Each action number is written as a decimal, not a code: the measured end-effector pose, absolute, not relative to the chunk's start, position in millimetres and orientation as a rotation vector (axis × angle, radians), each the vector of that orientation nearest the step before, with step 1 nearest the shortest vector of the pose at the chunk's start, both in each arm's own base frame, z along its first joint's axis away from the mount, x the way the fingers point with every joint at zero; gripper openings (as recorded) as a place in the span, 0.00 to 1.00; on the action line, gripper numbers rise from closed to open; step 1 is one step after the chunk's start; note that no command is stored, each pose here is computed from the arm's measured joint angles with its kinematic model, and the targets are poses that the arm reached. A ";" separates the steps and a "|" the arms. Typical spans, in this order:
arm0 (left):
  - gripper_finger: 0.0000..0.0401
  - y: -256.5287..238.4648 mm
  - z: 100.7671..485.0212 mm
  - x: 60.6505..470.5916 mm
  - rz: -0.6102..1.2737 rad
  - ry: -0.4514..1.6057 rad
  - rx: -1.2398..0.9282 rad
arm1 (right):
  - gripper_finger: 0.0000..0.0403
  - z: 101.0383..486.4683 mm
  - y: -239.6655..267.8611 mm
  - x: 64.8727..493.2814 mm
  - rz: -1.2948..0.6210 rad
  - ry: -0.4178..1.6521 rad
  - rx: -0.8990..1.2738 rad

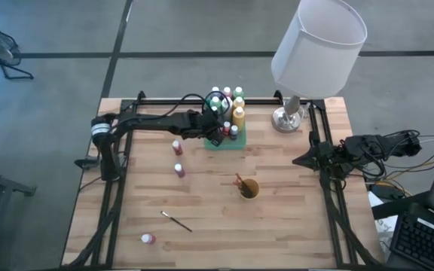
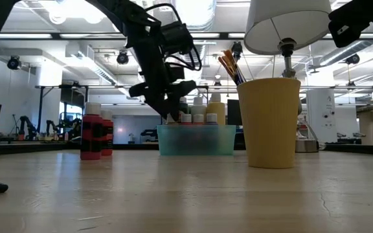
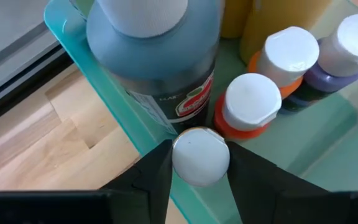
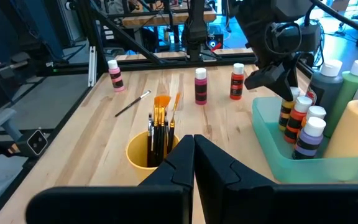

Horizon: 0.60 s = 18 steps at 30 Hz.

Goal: Pick & Place Paint Supplies
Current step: Put the dark yellow paint bottle into the green bin, then put the small pink paint bottle into the green bin

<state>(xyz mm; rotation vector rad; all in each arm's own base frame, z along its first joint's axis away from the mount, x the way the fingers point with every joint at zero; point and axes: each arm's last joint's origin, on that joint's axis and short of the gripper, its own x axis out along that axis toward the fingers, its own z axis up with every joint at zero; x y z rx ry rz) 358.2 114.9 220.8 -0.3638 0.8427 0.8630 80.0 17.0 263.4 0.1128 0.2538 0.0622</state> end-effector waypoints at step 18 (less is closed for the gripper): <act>0.55 111.6 247.6 346.9 0.829 0.799 -0.332 | 0.02 263.4 17.0 80.0 0.062 0.254 0.113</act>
